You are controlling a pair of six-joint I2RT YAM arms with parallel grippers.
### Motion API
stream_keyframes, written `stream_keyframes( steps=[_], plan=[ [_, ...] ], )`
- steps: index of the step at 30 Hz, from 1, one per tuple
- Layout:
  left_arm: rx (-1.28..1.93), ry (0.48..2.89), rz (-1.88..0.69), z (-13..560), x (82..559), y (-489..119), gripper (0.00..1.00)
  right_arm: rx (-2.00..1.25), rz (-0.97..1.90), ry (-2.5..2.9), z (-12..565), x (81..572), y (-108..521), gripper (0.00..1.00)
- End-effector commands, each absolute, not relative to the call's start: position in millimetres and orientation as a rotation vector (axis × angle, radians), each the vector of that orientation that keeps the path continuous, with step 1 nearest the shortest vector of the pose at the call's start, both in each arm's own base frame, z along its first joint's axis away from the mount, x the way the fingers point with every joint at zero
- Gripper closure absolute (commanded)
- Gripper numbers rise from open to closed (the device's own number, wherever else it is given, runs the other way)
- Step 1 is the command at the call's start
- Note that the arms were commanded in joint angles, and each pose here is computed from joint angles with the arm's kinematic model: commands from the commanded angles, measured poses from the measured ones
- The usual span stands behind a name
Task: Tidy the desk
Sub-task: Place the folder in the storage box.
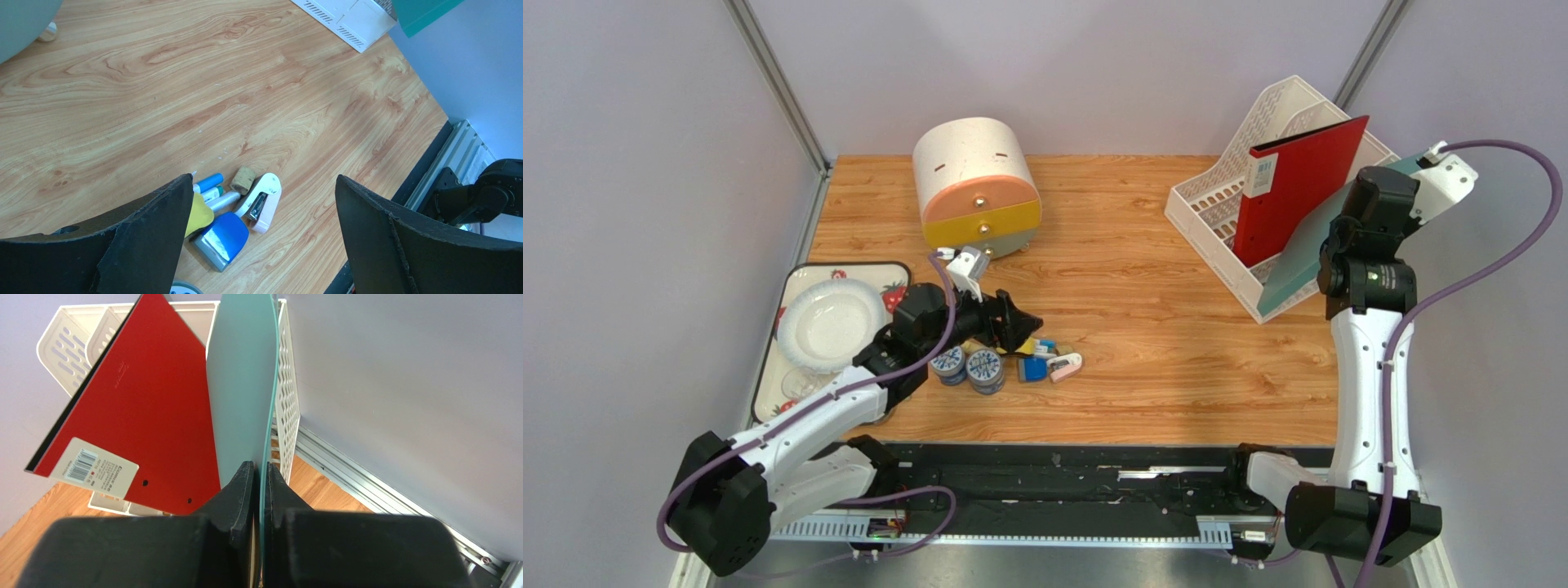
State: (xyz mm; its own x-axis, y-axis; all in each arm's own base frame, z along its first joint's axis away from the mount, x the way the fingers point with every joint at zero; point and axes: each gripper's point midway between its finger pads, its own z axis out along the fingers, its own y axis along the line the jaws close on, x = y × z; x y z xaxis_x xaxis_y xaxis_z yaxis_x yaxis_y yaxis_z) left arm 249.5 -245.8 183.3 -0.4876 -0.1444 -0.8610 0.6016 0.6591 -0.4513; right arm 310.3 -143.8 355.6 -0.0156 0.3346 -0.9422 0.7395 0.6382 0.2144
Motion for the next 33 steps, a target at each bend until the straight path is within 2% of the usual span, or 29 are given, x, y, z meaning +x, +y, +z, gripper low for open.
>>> stream_keyframes(
  steps=[1, 3, 7, 14, 22, 28, 33],
  plan=[
    [0.363, 1.805, -0.968, 209.0, 257.8, -252.9, 0.06, 0.983, -0.459, 1.443, 396.8, 289.6, -162.7, 1.00],
    [0.364, 1.811, -0.968, 207.7, 259.8, -253.8, 0.07, 0.887, -0.332, 1.471, 402.0, 300.5, -143.6, 1.00],
    [0.373, 1.816, -0.978, 208.1, 260.6, -256.5, 0.07, 0.859, -0.259, 1.433, 416.5, 284.0, -131.1, 1.00],
    [0.376, 1.809, -0.982, 209.5, 259.4, -255.5, 0.07, 0.842, -0.412, 1.386, 438.2, 249.0, -144.3, 1.00],
    [0.382, 1.809, -0.981, 210.5, 258.4, -253.8, 0.07, 0.840, -0.461, 1.419, 425.1, 255.3, -151.6, 1.00],
    [0.378, 1.794, -0.986, 214.9, 258.9, -252.9, 0.07, 0.910, -0.590, 1.381, 421.9, 230.0, -167.3, 1.00],
    [0.384, 1.803, -1.009, 210.5, 259.2, -257.4, 0.08, 0.903, -0.588, 1.402, 410.0, 223.1, -164.9, 1.00]
  ],
)
